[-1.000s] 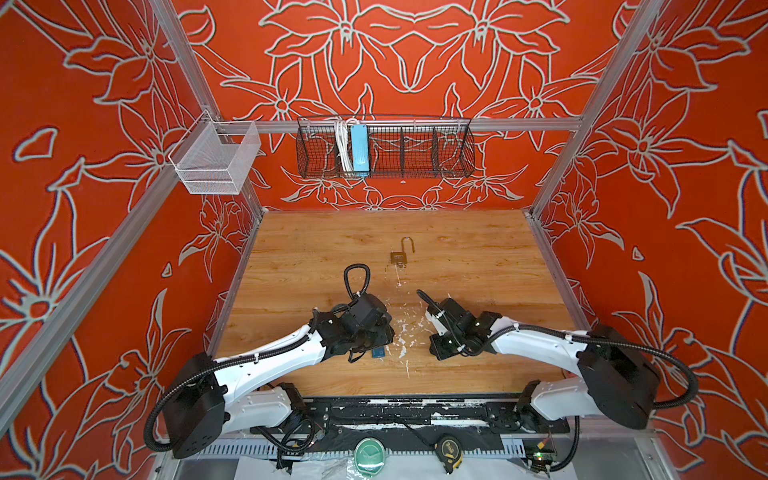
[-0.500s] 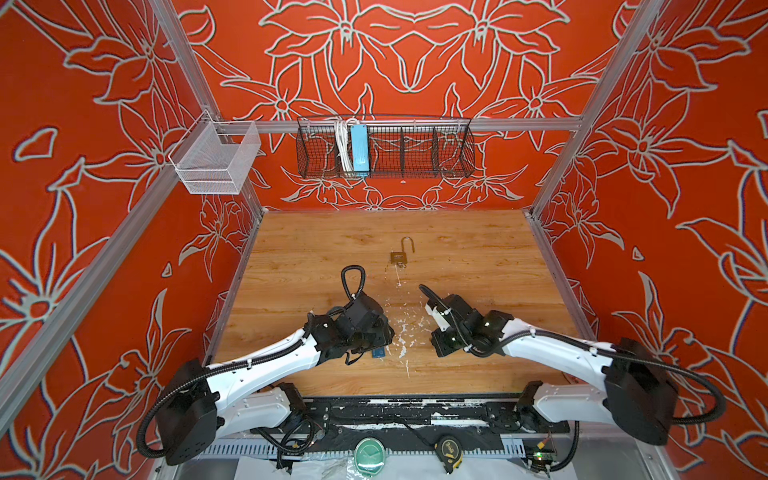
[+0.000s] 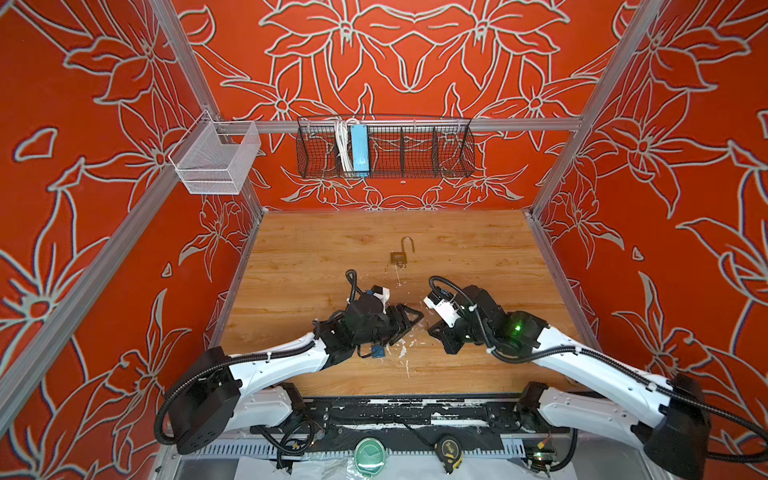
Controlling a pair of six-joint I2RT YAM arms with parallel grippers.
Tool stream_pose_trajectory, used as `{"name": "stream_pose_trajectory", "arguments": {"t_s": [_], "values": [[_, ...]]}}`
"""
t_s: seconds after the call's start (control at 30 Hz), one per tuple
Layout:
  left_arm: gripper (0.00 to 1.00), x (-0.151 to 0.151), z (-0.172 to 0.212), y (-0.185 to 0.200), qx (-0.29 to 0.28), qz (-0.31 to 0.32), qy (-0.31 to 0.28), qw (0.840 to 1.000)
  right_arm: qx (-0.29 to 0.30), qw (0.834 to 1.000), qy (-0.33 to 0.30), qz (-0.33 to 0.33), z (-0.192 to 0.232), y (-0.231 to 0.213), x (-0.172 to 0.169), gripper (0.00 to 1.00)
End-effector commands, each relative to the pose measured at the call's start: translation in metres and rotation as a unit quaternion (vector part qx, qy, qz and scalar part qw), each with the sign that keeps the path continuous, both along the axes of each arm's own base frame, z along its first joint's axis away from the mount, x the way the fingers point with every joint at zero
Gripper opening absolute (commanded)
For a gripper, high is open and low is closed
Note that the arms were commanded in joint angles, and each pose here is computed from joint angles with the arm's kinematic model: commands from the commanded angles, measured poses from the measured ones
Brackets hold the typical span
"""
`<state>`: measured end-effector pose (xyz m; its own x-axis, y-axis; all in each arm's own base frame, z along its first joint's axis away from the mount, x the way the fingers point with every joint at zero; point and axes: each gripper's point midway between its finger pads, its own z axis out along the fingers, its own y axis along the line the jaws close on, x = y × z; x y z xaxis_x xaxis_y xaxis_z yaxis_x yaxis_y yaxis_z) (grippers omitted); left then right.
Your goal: Unlock with the key
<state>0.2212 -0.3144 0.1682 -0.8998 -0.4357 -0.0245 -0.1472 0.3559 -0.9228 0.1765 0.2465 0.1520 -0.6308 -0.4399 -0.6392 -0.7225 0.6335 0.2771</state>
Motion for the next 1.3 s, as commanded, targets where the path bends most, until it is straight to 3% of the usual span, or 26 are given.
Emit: {"name": "stream_pose_trajectory", "arguments": {"t_s": [0.0,0.2,0.37,0.97,1.2,1.27], "values": [[0.68,0.008,0.012,-0.008,-0.072,0.037,0.037,0.996,0.035,0.998,-0.021,0.049,0.021,0.016,-0.004,0.0],[0.64,0.004,-0.006,-0.025,-0.046,0.001,0.073,0.996,0.053,0.996,-0.025,0.071,0.029,0.023,-0.009,0.0],[0.57,0.007,-0.011,-0.036,-0.063,-0.007,0.084,0.994,0.067,0.994,-0.035,0.085,0.036,0.022,-0.014,0.0],[0.02,0.009,-0.014,-0.009,-0.042,0.05,0.088,0.994,0.052,0.995,-0.042,0.077,0.029,0.015,-0.015,0.0],[0.0,0.011,-0.011,-0.009,-0.039,0.051,0.075,0.995,0.062,0.995,-0.04,0.07,0.028,0.016,-0.014,0.0],[0.0,0.013,-0.009,-0.004,-0.022,0.055,0.055,0.997,0.06,0.996,-0.04,0.053,0.028,0.012,-0.011,0.15]]}}
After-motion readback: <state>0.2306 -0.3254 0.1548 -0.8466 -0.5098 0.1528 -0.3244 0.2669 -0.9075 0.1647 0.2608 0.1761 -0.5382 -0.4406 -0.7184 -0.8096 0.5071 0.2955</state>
